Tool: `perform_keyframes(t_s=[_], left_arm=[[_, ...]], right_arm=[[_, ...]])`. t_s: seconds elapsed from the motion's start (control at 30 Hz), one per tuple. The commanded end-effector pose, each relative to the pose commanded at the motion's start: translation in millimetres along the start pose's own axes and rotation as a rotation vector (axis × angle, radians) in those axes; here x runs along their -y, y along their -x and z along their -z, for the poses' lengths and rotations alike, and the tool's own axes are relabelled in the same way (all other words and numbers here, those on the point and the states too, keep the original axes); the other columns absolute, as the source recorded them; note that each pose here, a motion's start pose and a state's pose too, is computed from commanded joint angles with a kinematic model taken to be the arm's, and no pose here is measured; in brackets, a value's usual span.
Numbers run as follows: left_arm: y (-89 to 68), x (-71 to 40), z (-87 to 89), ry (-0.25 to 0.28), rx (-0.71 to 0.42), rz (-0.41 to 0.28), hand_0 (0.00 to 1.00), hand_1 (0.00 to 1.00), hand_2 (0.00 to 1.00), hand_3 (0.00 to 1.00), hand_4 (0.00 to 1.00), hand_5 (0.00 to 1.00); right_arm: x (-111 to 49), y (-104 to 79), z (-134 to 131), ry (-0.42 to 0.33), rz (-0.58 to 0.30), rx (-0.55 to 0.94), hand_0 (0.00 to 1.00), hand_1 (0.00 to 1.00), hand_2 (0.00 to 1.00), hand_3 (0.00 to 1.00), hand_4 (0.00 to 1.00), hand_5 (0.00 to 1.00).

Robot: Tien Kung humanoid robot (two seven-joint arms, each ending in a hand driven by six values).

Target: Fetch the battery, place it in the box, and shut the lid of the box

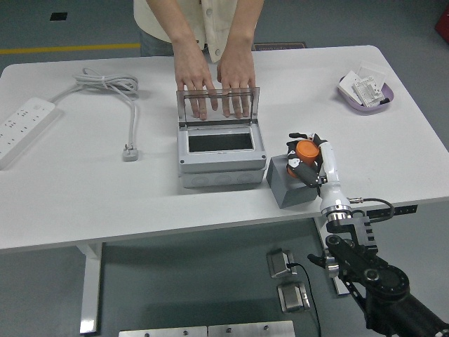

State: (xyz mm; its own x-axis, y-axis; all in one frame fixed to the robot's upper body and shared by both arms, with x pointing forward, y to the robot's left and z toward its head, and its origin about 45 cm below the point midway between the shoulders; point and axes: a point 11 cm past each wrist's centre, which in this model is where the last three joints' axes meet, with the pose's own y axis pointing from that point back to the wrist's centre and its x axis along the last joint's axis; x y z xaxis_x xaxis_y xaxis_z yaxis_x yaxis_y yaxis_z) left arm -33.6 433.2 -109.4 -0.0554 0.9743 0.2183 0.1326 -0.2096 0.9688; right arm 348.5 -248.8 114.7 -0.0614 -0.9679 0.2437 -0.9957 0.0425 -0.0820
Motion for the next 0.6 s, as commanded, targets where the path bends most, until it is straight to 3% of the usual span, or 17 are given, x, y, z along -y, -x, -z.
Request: perform_keyframes(t_s=[0.4, 0.43, 0.6], left_arm=[[-1.0, -0.1, 0.1, -0.002, -0.001, -0.003, 0.607, 0.674, 0.698, 0.726, 0.707, 0.42], [-1.0, -0.1, 0.1, -0.002, -0.002, -0.003, 0.608, 0.674, 0.696, 0.729, 0.71, 0.423], [-2.1, -0.2, 0.5, -0.004, -0.002, -0.006, 0.608, 0.674, 0.696, 0.729, 0.71, 0.423]], right_arm=[[7.3, 3.8, 13, -0.025, -0.001, -0.008, 0.545, 0.465, 0.445, 0.443, 0.021, 0.002], [8.2, 3.6, 15, -0.028, -0.002, -0.009, 0.46, 0.396, 0.393, 0.356, 0.002, 0.002], [12.6, 2.5, 20, -0.043, -0.003, -0.017, 0.46, 0.396, 0.393, 0.356, 0.002, 0.002]])
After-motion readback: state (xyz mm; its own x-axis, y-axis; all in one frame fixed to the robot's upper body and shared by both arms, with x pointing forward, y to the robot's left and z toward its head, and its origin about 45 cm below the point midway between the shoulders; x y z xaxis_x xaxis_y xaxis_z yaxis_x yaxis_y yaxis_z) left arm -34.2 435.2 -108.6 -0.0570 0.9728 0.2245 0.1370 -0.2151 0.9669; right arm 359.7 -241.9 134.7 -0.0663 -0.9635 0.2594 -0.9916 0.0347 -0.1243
